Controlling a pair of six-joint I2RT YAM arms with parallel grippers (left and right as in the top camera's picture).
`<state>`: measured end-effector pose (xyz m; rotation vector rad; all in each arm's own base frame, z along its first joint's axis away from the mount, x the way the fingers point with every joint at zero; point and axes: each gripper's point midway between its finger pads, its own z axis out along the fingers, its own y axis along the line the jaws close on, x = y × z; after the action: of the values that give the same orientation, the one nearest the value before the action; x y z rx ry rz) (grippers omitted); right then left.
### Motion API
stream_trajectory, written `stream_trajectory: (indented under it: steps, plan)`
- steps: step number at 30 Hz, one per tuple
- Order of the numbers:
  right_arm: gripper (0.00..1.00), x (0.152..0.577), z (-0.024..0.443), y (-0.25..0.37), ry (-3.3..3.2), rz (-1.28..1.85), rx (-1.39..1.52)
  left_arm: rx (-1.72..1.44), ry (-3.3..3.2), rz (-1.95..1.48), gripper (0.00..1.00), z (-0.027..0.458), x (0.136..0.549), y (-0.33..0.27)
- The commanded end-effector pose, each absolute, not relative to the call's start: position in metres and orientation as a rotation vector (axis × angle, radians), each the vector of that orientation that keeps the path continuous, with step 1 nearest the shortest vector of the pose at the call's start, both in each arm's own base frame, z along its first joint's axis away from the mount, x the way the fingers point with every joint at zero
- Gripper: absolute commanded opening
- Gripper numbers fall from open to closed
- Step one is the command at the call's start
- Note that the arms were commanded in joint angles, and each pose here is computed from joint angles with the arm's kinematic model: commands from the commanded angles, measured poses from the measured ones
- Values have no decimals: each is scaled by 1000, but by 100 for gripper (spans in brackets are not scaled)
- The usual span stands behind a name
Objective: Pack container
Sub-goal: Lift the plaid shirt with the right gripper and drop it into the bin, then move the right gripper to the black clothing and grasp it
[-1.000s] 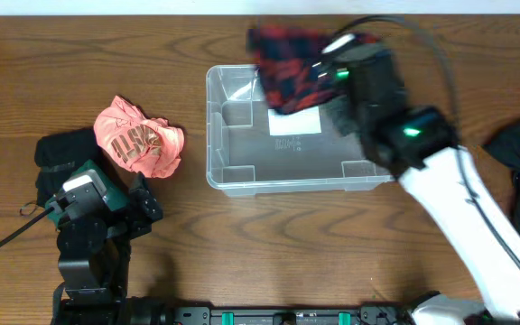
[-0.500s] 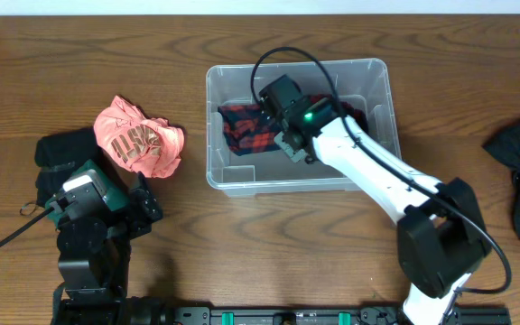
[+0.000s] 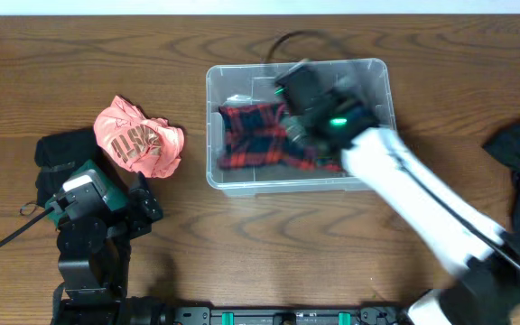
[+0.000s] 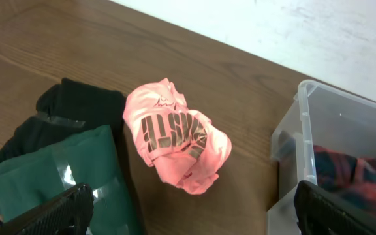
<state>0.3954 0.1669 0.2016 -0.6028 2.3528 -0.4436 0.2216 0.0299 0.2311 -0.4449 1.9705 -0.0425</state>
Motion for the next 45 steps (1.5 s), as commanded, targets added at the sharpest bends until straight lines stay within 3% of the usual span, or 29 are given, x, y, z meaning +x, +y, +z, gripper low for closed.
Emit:
stream_trajectory:
  steps: [1, 6, 14, 19, 28, 38, 41, 43, 45]
  plan:
    - [99, 401, 275, 69, 2256, -595, -224, -451, 1952, -52, 98, 238, 221, 30]
    - [99, 384, 255, -53, 2433, -695, 69, -451, 1953, -52, 98, 238, 221, 30]
    - [99, 334, 152, -178, 2746, -776, 370, -451, 1953, -52, 98, 238, 221, 30]
    - [99, 315, 93, -212, 2828, -793, 462, -451, 1953, -52, 98, 238, 221, 30]
    - [99, 310, 28, -247, 2899, -687, 487, -452, 1961, -51, 98, 236, 221, 30]
    - [99, 297, -6, -291, 2871, -725, 637, -452, 1961, -51, 98, 237, 221, 30]
    - [90, 288, -10, -300, 2870, -728, 684, -452, 1960, -50, 98, 237, 221, 30]
    - [75, 283, -11, -304, 2871, -723, 704, -452, 1961, -50, 98, 237, 221, 30]
    - [52, 280, -11, -306, 2870, -716, 721, -452, 1960, -50, 98, 237, 221, 30]
